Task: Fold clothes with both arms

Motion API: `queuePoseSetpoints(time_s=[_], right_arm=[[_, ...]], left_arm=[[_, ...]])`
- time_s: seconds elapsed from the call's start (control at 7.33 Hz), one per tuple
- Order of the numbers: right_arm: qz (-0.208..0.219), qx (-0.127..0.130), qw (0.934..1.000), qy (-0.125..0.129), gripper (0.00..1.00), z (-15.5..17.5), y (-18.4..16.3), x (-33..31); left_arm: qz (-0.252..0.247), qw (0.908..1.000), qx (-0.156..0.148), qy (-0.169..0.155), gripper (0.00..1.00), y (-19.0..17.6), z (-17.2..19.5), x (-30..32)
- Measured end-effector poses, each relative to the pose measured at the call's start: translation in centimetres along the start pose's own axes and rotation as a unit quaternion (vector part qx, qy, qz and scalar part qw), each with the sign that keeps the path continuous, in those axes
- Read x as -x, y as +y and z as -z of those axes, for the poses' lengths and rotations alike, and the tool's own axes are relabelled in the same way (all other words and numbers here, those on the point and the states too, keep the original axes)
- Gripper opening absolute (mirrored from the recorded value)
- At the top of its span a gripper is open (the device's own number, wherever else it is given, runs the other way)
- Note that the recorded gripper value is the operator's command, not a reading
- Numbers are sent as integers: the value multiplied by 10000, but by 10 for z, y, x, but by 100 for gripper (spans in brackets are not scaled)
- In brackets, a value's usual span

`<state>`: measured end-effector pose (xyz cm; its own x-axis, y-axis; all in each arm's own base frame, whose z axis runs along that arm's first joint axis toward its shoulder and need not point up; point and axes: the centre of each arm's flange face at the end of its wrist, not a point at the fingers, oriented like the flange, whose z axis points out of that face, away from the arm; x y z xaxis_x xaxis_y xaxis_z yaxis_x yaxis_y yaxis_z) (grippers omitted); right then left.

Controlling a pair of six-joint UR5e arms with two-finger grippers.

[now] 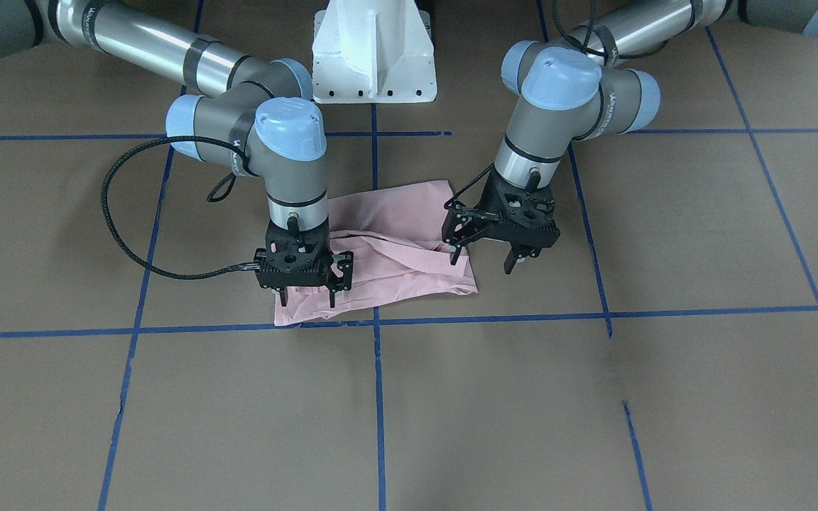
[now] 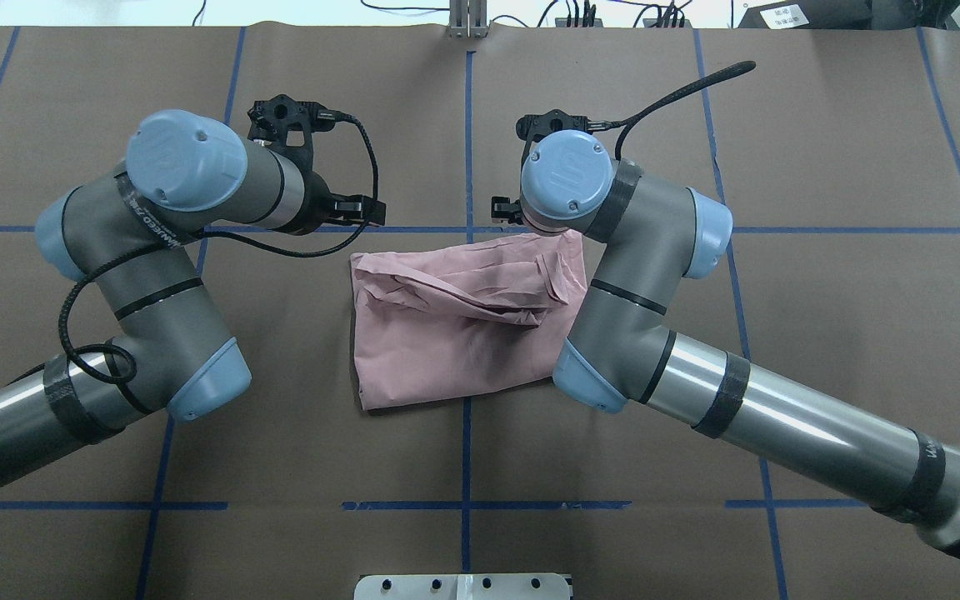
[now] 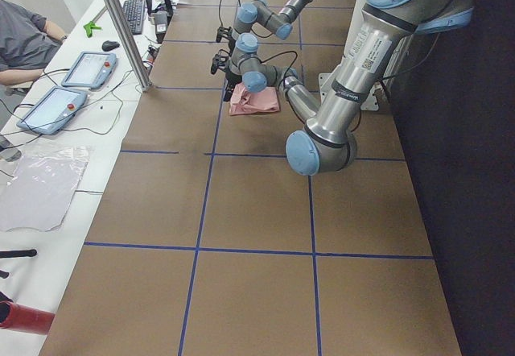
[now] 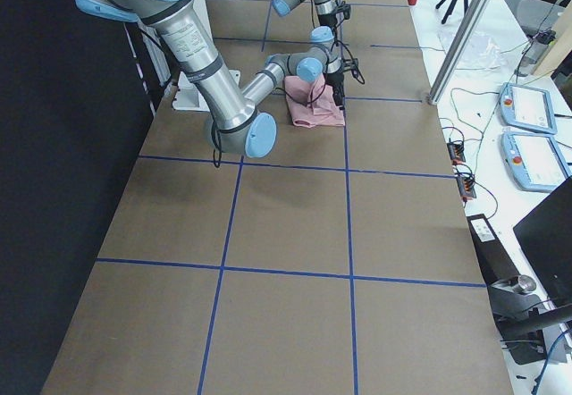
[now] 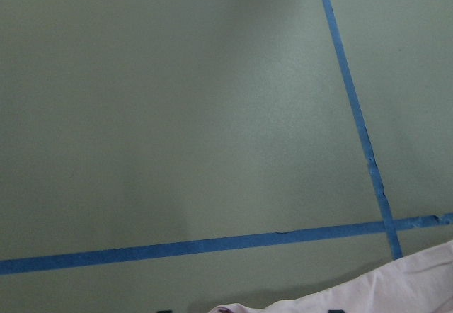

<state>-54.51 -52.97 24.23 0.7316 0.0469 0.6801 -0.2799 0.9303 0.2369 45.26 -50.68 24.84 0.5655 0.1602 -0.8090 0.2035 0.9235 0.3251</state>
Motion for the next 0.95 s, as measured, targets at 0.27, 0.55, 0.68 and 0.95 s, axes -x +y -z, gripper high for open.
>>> queuePoseSetpoints(time_s=[0.27,0.55,0.68,0.95], right_arm=[[108,146,9997,-190,100,18,-13,-14],[486,337,9980,-229,100,52,-50,-79],[770,473,9958,-141,100,78,-78,-133],[1498,743,9859,75,100,117,-131,-276]], left_arm=[[-99,9999,-25,76,100,2,24,7],[-587,9982,45,-122,100,-4,83,33],[-950,9949,114,-316,100,-10,122,63],[-1808,9801,215,-786,100,-34,188,160]])
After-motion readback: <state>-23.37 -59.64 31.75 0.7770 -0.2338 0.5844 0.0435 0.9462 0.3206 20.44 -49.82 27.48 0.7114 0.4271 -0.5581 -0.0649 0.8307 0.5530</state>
